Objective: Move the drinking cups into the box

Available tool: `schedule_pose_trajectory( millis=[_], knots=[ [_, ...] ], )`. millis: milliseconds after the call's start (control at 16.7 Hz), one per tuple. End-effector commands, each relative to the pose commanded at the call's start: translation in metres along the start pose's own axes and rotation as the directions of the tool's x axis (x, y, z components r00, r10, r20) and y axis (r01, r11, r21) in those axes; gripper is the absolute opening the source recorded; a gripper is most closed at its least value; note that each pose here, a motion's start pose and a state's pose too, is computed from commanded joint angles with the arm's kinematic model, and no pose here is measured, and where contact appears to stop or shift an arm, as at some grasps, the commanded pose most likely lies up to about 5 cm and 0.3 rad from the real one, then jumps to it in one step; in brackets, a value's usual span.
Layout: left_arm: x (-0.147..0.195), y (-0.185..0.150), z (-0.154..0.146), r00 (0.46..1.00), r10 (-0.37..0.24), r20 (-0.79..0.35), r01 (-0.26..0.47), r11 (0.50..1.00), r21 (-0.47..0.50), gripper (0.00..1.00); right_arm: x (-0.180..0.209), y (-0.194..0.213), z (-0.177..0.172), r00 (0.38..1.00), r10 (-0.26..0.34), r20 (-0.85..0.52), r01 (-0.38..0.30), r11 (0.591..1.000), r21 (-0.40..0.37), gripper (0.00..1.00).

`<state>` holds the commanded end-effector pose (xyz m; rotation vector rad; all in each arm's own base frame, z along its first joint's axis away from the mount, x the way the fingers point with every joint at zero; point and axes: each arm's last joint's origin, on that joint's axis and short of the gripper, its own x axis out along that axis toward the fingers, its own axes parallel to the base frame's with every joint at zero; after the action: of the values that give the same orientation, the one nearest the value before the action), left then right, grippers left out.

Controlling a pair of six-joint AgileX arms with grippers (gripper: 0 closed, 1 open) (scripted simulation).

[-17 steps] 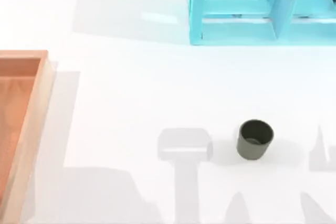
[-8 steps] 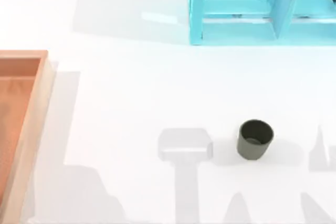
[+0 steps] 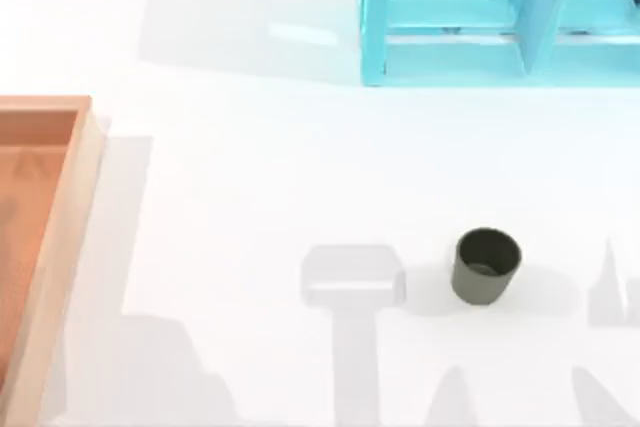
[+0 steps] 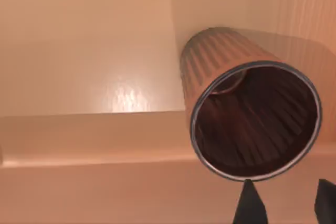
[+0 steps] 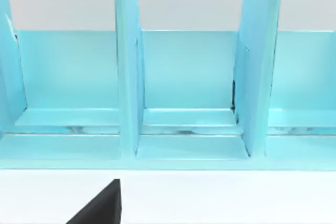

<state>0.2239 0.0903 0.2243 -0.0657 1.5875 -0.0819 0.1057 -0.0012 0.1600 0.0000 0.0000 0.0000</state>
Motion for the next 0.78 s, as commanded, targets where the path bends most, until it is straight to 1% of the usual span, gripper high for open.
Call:
schedule_pose_trajectory(
  millis=[360,420,780],
  knots=[
    [0.0,0.0,0.0,1.0,0.0,0.0,0.0,1.0,0.0,0.98,0.0,0.0,0.0,1.0,0.0,0.0,0.0,1.0,0.0,1.0],
    [0.0,0.0,0.0,1.0,0.0,0.0,0.0,1.0,0.0,1.0,0.0,0.0,0.0,1.0,0.0,0.0,0.0,1.0,0.0,1.0],
    [0.0,0.0,0.0,1.0,0.0,0.0,0.0,1.0,0.0,1.0,0.0,0.0,0.0,1.0,0.0,0.0,0.0,1.0,0.0,1.0]
  ],
)
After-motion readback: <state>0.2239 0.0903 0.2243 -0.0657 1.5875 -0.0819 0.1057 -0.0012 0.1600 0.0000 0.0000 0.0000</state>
